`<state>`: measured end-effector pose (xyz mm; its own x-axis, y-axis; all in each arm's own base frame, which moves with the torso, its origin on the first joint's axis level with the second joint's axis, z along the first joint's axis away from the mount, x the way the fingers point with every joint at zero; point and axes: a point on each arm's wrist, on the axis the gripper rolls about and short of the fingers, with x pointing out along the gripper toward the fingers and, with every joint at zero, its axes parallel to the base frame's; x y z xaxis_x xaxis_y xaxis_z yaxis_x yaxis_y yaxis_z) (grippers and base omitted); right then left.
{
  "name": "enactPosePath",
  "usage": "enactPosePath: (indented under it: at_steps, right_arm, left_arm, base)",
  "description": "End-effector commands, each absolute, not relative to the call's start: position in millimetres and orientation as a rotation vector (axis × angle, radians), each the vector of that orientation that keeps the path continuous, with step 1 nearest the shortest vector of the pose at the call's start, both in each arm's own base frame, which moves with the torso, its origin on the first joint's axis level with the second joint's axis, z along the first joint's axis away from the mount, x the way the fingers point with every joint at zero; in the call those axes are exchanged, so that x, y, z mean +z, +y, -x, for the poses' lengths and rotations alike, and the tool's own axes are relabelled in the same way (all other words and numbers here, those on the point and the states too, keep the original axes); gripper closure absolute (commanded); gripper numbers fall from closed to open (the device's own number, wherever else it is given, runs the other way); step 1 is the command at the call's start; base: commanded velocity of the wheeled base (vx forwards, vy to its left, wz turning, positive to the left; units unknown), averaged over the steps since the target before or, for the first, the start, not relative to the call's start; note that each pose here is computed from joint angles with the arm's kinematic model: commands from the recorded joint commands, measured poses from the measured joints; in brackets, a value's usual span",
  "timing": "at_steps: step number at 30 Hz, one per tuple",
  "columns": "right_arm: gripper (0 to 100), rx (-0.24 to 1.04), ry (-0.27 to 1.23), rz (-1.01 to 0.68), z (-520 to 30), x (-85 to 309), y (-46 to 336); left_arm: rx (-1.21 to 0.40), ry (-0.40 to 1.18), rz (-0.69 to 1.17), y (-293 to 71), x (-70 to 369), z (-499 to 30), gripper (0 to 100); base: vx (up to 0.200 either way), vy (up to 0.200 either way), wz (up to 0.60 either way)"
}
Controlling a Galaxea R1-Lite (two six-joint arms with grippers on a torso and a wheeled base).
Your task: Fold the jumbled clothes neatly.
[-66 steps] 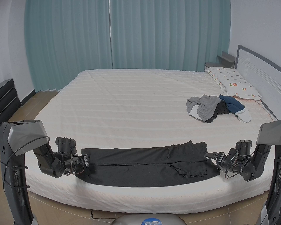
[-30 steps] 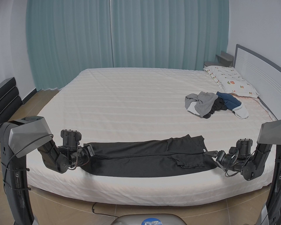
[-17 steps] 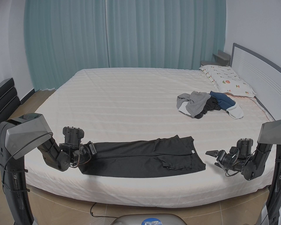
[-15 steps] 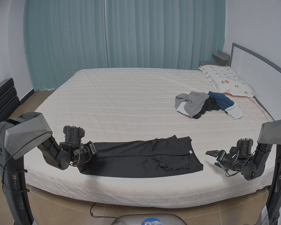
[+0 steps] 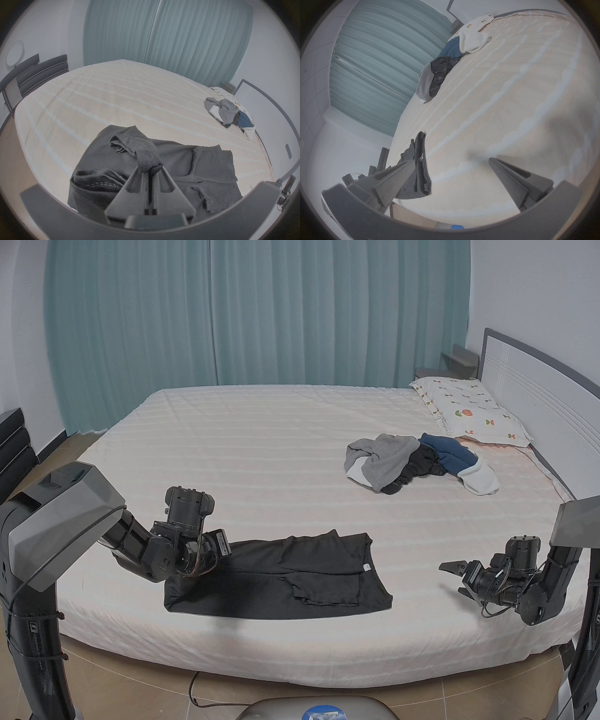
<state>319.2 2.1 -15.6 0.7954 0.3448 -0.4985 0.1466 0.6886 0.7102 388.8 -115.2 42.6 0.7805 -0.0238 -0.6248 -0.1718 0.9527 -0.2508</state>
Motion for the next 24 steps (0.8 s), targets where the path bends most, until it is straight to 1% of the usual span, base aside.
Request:
enactPosePath:
  at_steps: [1, 9, 11, 12, 15, 16, 20, 24]
  right_arm:
    - [0, 0.123, 0.660, -0.818, -319, -15, 3]
    - [0, 0.123, 0.667, -0.816, -318, -16, 4]
    - [0, 0.123, 0.667, -0.816, -318, -16, 4]
    - [0, 0.122, 0.670, -0.815, -317, -17, 4]
    - [0, 0.123, 0.668, -0.815, -317, -17, 4]
    - [0, 0.128, 0.655, -0.814, -317, -16, 4]
    - [0, 0.128, 0.658, -0.812, -316, -17, 4]
    - [0, 0.128, 0.658, -0.812, -316, -17, 4]
  left_arm:
    - [0.044, 0.690, 0.285, -135, 41, -389, 100]
    - [0.013, 0.724, 0.275, -166, 49, -392, 100]
    - [0.013, 0.724, 0.275, -166, 49, -392, 100]
    - [0.003, 0.746, 0.279, -179, 49, -395, 100]
    - [0.000, 0.754, 0.280, -184, 48, -396, 100]
    - [-0.011, 0.778, 0.276, -195, 47, -394, 100]
    - [-0.009, 0.780, 0.286, -207, 43, -398, 100]
    - [0.024, 0.771, 0.270, -215, 33, -401, 100]
  base:
    - [0.000, -0.200, 0.00]
    - [0.000, -0.200, 0.00]
    - [0.000, -0.200, 0.00]
    - [0.000, -0.200, 0.00]
    - [0.000, -0.200, 0.00]
    - [0.000, -0.200, 0.00]
    - [0.000, -0.200, 0.00]
    - [0.000, 0.000, 0.00]
